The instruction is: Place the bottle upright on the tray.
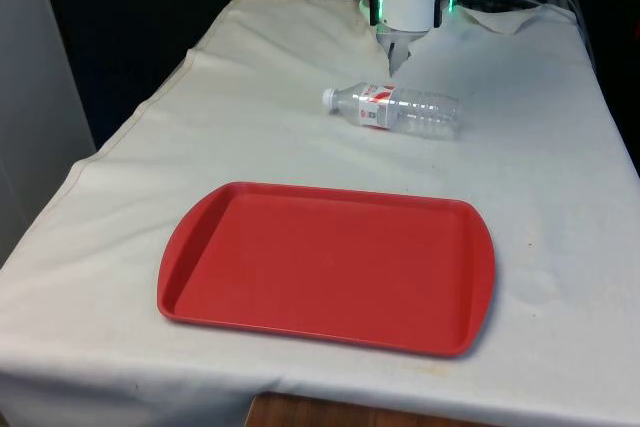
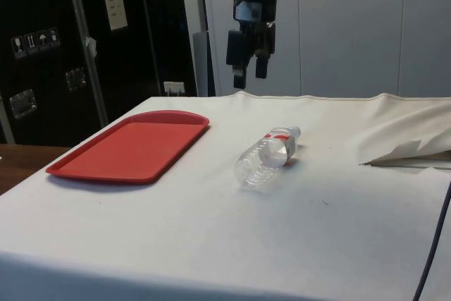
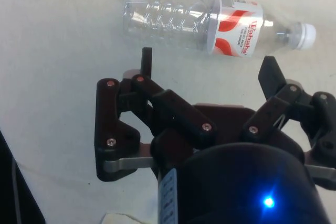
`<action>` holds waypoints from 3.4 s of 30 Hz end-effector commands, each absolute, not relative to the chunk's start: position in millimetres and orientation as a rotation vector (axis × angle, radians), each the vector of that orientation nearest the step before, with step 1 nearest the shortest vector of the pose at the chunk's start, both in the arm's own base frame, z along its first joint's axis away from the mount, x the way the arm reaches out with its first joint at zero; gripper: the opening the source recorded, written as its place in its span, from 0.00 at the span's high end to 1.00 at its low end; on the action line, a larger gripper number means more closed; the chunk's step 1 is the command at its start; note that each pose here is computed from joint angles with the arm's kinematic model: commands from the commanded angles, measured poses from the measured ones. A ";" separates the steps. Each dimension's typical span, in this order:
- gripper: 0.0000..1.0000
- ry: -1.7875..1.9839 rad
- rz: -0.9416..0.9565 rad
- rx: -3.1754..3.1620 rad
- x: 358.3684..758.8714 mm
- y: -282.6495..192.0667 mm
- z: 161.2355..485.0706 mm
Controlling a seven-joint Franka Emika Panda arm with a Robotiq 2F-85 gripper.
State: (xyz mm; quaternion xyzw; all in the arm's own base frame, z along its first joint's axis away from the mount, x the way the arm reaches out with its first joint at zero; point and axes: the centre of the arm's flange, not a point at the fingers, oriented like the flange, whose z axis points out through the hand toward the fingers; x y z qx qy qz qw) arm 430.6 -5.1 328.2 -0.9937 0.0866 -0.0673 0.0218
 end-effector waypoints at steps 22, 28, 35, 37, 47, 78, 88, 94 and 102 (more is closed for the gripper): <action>0.00 0.443 -0.170 -3.062 423.5 -10.8 311.3; 0.00 0.488 -0.161 -3.056 423.8 -12.1 309.8; 0.00 0.550 -0.153 -3.045 423.6 -14.2 308.0; 0.00 0.558 -0.151 -3.044 423.5 -14.2 307.6; 0.00 0.626 -0.149 -3.028 423.4 -14.5 308.2; 0.00 0.830 -0.148 -2.971 424.3 -15.9 309.8; 0.00 0.902 -0.144 -2.948 424.2 -16.3 309.6; 0.00 0.932 -0.145 -2.937 424.5 -16.3 310.0; 0.00 0.993 -0.137 -2.917 424.0 -17.6 307.1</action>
